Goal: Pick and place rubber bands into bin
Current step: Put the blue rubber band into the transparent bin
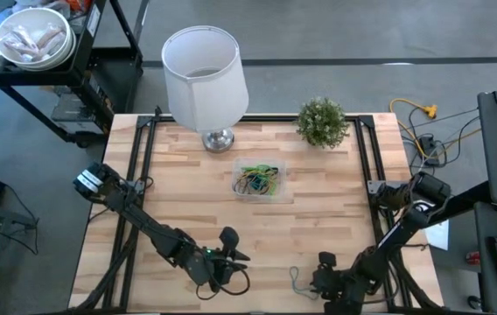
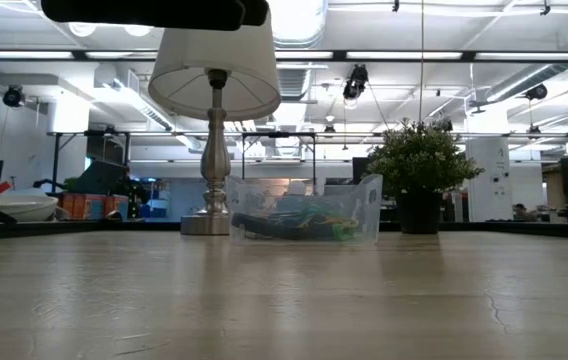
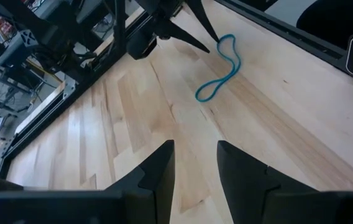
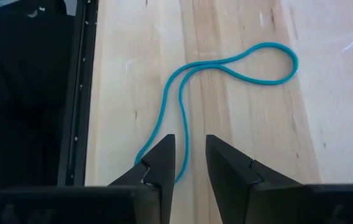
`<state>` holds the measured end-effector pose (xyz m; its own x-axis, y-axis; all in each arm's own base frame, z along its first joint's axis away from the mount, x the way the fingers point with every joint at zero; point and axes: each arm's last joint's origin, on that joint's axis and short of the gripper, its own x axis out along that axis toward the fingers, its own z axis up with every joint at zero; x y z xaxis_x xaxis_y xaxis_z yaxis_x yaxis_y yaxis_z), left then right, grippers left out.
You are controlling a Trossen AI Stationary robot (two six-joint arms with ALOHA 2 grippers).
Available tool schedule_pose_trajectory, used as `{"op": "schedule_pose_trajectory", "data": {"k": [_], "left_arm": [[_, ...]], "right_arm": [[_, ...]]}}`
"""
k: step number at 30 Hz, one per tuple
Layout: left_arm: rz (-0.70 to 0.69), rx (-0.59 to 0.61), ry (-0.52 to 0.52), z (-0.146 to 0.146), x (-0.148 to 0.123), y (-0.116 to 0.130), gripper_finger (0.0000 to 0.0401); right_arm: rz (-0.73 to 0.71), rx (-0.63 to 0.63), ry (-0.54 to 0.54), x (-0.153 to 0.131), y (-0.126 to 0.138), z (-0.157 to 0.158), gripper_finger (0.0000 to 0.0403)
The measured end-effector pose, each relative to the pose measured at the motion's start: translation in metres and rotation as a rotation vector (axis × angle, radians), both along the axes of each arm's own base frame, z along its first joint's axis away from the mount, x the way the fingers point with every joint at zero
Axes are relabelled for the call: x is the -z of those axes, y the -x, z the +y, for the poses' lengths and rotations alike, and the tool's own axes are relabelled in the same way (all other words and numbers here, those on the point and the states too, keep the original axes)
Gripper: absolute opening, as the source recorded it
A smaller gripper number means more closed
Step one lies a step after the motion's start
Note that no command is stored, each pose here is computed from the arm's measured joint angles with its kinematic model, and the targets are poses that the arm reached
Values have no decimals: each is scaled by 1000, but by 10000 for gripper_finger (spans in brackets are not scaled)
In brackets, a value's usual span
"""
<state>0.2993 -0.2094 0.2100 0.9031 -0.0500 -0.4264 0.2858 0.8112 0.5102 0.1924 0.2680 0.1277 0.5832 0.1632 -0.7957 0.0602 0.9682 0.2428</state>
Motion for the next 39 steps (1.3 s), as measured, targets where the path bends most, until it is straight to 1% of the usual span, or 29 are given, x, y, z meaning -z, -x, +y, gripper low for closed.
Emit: {"op": "schedule_pose_trajectory", "data": {"k": [2,6,14,20,25,30,34,35,39], "left_arm": [[0,-1,1,0,0,0,105],[1,0,1,0,0,0,105],[3,0,-1,0,0,0,105],[3,0,-1,0,0,0,105],[4,0,-1,0,1,0,105],[4,0,-2,0,1,0,105],[5,0,-2,0,1,0,105],[5,0,-2,0,1,0,105],[6,-1,-3,1,1,0,105]], "right_arm": [[-13,-5,14,3,-1,1,82],[-30,-62,55,18,-5,7,84],[-19,-49,65,20,-7,9,81],[2,-27,52,21,-6,8,59],[51,-36,62,27,-5,7,16],[46,-55,97,31,-5,7,9],[-21,-102,174,24,-5,6,8],[-37,-120,209,22,-5,6,8],[-99,-174,402,9,-11,7,8]]}}
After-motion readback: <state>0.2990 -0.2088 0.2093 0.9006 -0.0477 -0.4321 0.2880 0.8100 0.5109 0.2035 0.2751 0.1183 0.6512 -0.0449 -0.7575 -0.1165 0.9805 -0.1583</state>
